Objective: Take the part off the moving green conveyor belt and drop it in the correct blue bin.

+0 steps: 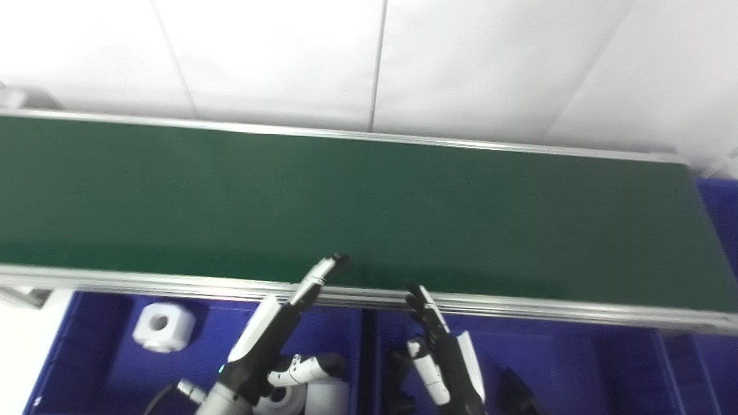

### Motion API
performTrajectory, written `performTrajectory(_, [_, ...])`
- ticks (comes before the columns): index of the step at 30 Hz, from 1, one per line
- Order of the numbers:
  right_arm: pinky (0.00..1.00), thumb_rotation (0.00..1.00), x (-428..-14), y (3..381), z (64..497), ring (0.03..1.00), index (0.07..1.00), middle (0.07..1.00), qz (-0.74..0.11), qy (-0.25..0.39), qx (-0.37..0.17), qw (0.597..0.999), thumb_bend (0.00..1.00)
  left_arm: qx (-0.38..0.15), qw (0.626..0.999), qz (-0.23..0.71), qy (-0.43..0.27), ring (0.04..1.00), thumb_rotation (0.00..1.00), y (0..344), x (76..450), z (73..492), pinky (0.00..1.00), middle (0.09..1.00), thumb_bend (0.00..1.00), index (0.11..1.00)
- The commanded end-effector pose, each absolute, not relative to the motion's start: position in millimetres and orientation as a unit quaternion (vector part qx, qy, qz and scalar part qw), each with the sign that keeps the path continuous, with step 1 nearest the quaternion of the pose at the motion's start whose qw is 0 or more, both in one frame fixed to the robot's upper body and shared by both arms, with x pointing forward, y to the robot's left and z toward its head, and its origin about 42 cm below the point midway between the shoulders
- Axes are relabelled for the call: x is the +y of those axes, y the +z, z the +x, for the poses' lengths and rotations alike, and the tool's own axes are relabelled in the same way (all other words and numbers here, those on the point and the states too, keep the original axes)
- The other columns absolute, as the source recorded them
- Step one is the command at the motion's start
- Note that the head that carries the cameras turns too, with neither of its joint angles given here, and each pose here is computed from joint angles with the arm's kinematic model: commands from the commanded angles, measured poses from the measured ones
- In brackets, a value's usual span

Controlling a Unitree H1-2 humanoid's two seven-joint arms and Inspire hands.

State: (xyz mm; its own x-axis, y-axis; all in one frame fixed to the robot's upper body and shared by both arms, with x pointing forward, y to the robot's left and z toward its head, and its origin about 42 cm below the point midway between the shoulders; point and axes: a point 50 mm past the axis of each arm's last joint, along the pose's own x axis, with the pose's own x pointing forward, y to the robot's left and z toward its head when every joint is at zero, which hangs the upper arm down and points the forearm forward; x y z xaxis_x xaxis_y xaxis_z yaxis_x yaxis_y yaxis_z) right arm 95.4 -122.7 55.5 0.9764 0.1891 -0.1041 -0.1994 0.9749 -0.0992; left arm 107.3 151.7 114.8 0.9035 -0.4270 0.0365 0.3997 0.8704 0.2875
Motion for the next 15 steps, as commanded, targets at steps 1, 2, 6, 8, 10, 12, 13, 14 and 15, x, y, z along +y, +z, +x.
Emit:
performTrajectory(1, [0.98,1.0,-104.2,75.4,96.6,0.965,0.946,0.964,-0.019,0.093,0.005,0.995,0.71,-0.052,0.967,0.136,-0.209,1.0,0.95,115.5,151.2,103.4,1.0,1.0,0.62,1.0])
performTrajectory(2, [0.97,1.0,-104.9,76.2,96.7,0.961,0.947,0.964,-0.019,0.092,0.005,0.996,0.71,-0.055,0.965,0.141,-0.213,1.0,0.94,111.2,152.8,103.5,1.0,1.0,0.62,1.0])
performTrajectory(6, [0.95,1.0,-105.1,76.6,98.3,0.945,0.952,0.965,-0.018,0.082,0.005,0.996,0.74,-0.063,0.963,0.146,-0.22,1.0,0.92,90.2,161.5,111.1,1.0,1.0,0.66,1.0])
performTrajectory(8, [0.94,1.0,-103.8,75.7,99.9,0.942,0.948,0.962,-0.019,0.078,0.004,0.997,0.73,-0.065,0.962,0.147,-0.222,1.0,0.91,83.4,165.6,117.4,1.0,1.0,0.67,1.0])
performTrajectory(10, [0.94,1.0,-101.7,75.0,100.8,0.944,0.947,0.961,-0.02,0.079,0.005,0.997,0.72,-0.062,0.962,0.143,-0.223,1.0,0.92,78.8,169.5,122.9,1.0,1.0,0.67,1.0])
performTrajectory(12, [0.94,1.0,-98.8,75.3,101.8,0.945,0.953,0.963,-0.019,0.08,0.007,0.997,0.72,-0.055,0.964,0.134,-0.221,1.0,0.92,76.9,173.1,126.6,1.0,1.0,0.7,1.0])
performTrajectory(13, [0.94,1.0,-97.4,75.8,102.5,0.947,0.954,0.964,-0.019,0.081,0.008,0.996,0.72,-0.054,0.965,0.129,-0.221,1.0,0.92,77.4,174.4,127.9,1.0,1.0,0.7,1.0])
performTrajectory(14, [0.94,1.0,-96.5,75.9,103.3,0.949,0.956,0.966,-0.018,0.082,0.009,0.996,0.72,-0.053,0.966,0.125,-0.222,1.0,0.92,78.5,175.1,128.6,1.0,1.0,0.7,1.0])
performTrajectory(15, [0.94,1.0,-95.7,76.6,104.2,0.95,0.955,0.967,-0.018,0.082,0.009,0.996,0.72,-0.054,0.966,0.122,-0.224,1.0,0.92,79.6,175.7,129.6,1.0,1.0,0.7,1.0])
